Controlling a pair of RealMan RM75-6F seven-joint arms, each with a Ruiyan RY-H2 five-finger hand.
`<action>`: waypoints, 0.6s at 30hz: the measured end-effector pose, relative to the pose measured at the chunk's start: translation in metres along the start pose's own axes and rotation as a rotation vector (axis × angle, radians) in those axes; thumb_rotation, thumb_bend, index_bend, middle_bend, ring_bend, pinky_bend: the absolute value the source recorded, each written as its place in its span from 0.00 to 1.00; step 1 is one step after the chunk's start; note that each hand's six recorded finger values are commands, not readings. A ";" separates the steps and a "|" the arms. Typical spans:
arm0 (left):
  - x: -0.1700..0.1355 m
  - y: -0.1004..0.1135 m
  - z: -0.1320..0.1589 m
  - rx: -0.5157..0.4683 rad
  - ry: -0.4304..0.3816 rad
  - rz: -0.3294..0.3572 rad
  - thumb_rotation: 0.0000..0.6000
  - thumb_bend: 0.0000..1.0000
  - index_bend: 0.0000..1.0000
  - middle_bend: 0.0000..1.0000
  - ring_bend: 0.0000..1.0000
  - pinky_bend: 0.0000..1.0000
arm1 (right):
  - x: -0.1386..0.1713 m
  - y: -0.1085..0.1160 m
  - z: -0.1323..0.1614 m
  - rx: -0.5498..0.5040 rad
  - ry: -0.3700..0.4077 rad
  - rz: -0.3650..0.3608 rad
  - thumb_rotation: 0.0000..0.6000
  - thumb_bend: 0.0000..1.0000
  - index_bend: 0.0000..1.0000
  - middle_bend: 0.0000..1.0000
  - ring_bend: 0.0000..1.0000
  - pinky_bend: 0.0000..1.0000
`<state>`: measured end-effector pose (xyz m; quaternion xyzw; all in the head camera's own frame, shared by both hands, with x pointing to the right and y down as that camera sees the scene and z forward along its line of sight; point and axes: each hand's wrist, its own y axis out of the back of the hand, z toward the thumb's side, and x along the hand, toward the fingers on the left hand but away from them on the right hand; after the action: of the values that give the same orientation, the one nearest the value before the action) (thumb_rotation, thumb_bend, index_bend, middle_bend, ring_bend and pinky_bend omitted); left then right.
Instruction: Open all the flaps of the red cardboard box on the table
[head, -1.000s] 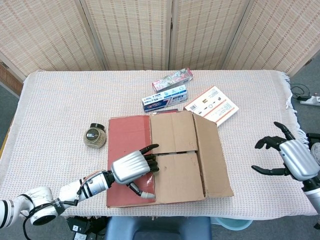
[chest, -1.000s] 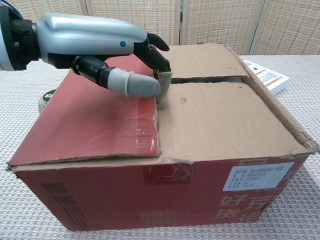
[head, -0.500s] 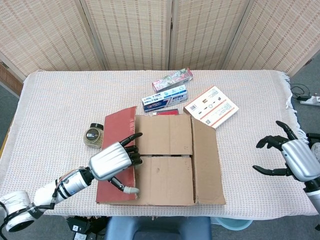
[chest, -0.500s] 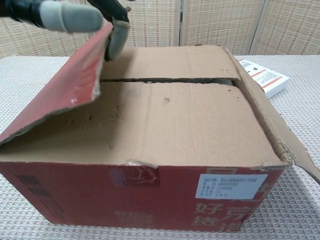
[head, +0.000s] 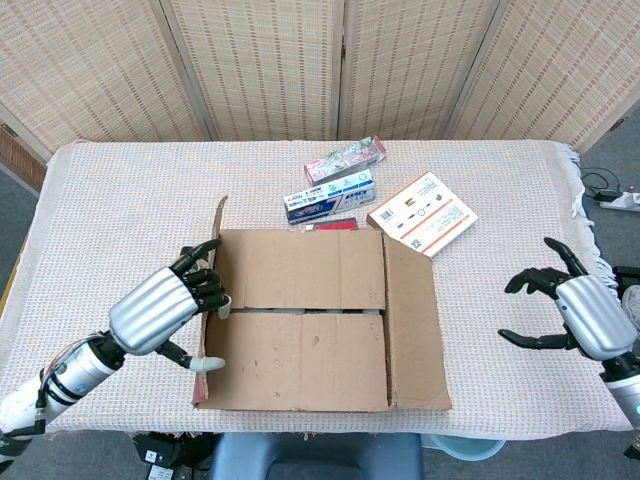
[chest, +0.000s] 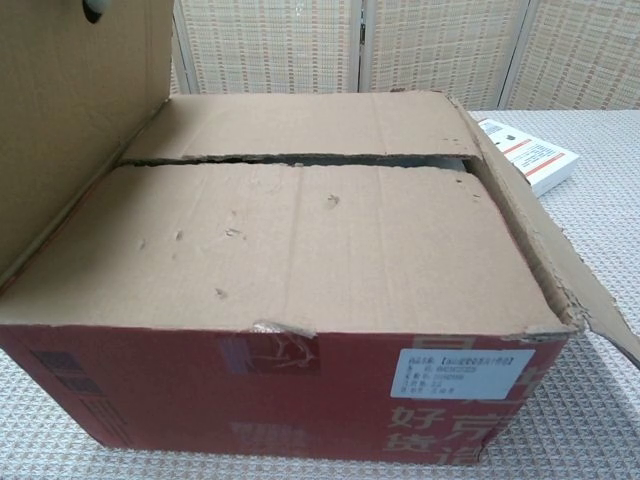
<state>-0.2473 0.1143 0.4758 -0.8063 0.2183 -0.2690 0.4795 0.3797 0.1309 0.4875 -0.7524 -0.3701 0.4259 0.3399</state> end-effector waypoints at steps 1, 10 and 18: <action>-0.004 0.002 -0.004 -0.002 0.014 0.011 0.00 0.17 0.55 0.57 0.40 0.00 | -0.001 0.000 0.001 0.001 0.001 0.001 0.32 0.01 0.43 0.47 0.46 0.00; -0.036 0.012 -0.034 -0.012 0.143 0.040 0.00 0.17 0.55 0.57 0.37 0.00 | -0.005 -0.001 0.005 0.006 0.012 0.003 0.31 0.01 0.43 0.47 0.46 0.00; -0.054 0.006 -0.058 -0.010 0.268 -0.004 0.00 0.17 0.55 0.56 0.35 0.00 | -0.008 -0.004 0.009 0.021 0.026 0.015 0.38 0.01 0.42 0.43 0.42 0.00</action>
<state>-0.3256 0.1068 0.4815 -0.7661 0.2800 -0.3740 0.4415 0.3672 0.1278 0.4905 -0.7568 -0.3557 0.4227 0.3495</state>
